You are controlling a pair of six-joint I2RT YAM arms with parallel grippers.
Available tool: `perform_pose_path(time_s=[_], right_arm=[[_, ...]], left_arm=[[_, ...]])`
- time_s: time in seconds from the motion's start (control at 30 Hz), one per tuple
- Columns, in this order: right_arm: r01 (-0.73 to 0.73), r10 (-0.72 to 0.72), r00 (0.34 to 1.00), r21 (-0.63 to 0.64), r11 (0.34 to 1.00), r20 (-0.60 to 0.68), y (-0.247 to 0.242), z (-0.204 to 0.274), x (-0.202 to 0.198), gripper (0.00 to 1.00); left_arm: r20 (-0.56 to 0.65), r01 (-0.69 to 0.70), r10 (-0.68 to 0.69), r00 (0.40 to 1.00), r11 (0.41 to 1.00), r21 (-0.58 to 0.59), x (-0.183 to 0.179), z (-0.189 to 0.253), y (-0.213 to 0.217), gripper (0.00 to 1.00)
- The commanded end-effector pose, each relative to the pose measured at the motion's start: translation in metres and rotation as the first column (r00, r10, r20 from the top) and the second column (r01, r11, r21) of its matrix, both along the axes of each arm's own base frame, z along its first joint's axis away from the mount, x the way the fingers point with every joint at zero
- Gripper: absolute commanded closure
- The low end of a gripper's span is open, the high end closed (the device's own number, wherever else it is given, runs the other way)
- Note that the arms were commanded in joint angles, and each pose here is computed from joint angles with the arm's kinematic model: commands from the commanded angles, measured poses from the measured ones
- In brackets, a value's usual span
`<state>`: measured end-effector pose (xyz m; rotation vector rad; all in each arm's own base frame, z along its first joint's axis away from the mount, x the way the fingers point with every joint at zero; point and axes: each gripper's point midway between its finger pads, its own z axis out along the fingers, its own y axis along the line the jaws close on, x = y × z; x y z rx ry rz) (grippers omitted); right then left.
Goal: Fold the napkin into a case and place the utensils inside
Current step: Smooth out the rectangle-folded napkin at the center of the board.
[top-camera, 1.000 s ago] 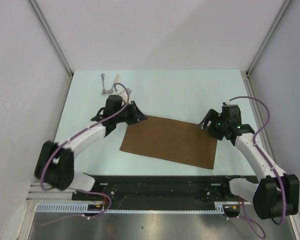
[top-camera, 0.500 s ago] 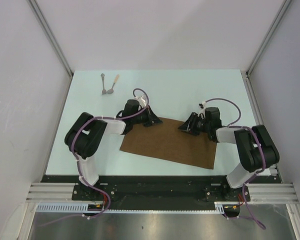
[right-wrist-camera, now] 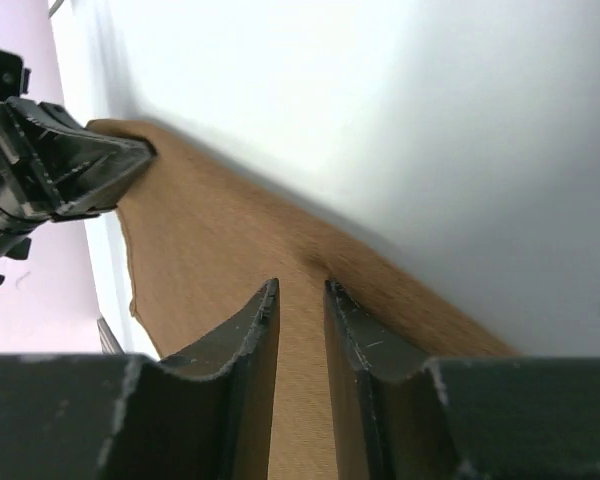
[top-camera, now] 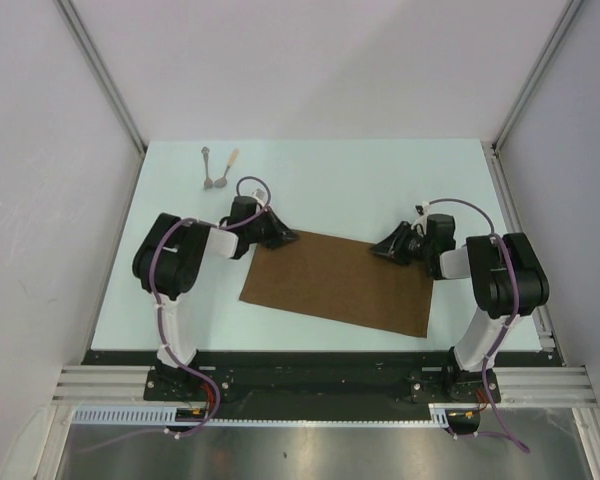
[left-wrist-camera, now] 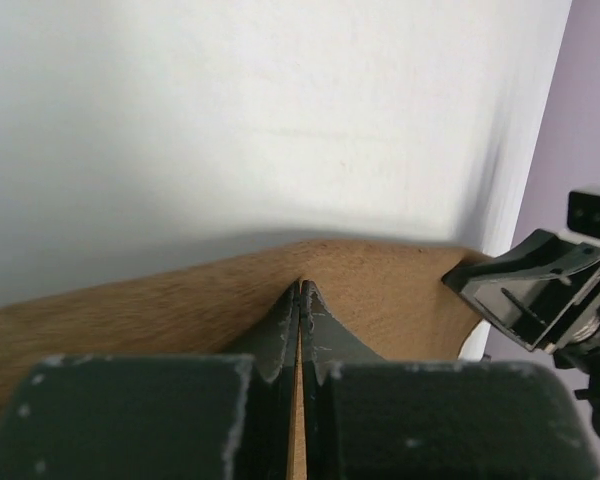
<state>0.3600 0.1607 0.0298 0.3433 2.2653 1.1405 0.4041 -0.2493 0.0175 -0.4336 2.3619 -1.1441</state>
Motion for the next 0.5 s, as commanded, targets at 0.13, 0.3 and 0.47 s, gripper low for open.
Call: perform_pose_path(time_s=[0.13,0.3,0.47], right_arm=[[0.002,-0.002,1.0,0.017,1.0,0.001,-0.01,-0.016,0.002,0.73],[0.007,-0.007,1.0,0.028,1.0,-0.008,-0.009,-0.015,0.005,0.74],[0.005,-0.005,1.0,0.029,1.0,0.018,-0.008,0.008,0.014,0.71]], left_arm=[[-0.095,-0.174,0.181,0.979,0.982,0.079,0.027,-0.018,0.07,0.99],[-0.088,-0.183,0.206,0.975,0.959,0.215,0.05,-0.017,0.101,0.99],[0.117,-0.145,0.105,0.988,0.897,0.417,0.06,0.066,0.092,0.9]])
